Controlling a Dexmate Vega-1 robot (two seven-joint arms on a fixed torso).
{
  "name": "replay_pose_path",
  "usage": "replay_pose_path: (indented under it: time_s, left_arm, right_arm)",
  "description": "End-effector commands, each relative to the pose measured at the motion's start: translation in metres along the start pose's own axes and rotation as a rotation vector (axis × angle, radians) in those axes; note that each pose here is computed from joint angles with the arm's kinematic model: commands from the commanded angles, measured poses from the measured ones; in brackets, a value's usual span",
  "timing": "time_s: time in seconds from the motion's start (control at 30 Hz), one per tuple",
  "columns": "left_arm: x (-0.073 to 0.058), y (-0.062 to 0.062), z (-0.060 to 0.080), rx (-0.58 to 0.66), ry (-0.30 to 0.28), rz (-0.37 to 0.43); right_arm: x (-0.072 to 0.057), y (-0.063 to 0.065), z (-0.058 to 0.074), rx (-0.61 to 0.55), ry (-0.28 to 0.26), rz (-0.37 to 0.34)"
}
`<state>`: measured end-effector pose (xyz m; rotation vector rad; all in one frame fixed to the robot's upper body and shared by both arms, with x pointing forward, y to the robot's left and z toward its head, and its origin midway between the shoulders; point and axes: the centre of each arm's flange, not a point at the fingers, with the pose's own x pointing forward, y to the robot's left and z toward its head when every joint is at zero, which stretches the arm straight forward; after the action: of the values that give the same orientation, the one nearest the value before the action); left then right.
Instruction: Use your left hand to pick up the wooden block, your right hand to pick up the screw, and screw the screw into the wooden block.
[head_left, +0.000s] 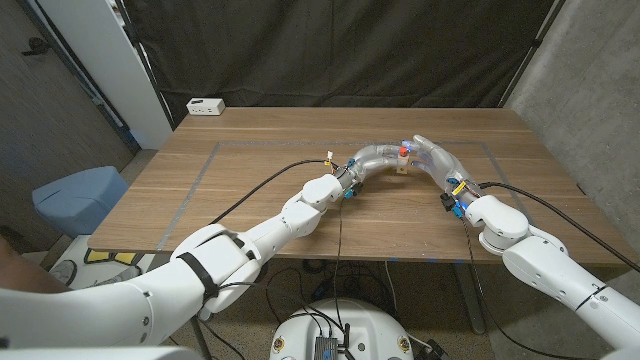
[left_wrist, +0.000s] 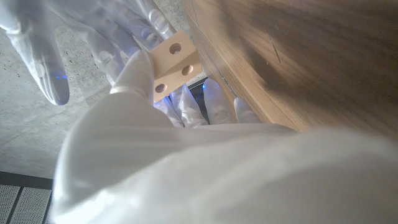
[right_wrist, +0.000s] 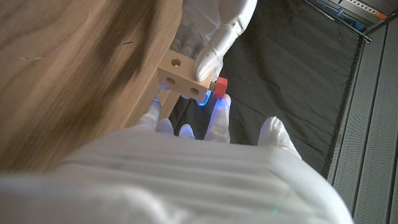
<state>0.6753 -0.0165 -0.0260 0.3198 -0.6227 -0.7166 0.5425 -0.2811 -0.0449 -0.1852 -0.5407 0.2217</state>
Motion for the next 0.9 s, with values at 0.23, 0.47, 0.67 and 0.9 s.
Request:
replay_pose_path:
  time_s: [0.23, 0.47, 0.67, 0.9]
  left_arm:
    - [0.0021, 0.0021, 0.0004, -0.002, -0.001, -0.002]
    - [0.0021, 0.0025, 0.0000, -0.002, 0.000, -0.001]
    - [0.0024, 0.0020, -0.0001, -0.003, 0.001, -0.003]
    - [0.0022, 0.0020, -0.0002, -0.003, 0.001, -0.002]
  right_arm:
    - [0.0003, -0.0013, -0.0032, 0.006, 0.016, -0.012]
    - [0.0007, -0.0013, -0.0043, 0.012, 0.006, -0.016]
    - [0.0023, -0.0012, -0.0033, 0.019, -0.007, -0.021]
    - [0.0027, -0.0013, -0.0023, 0.021, -0.015, -0.024]
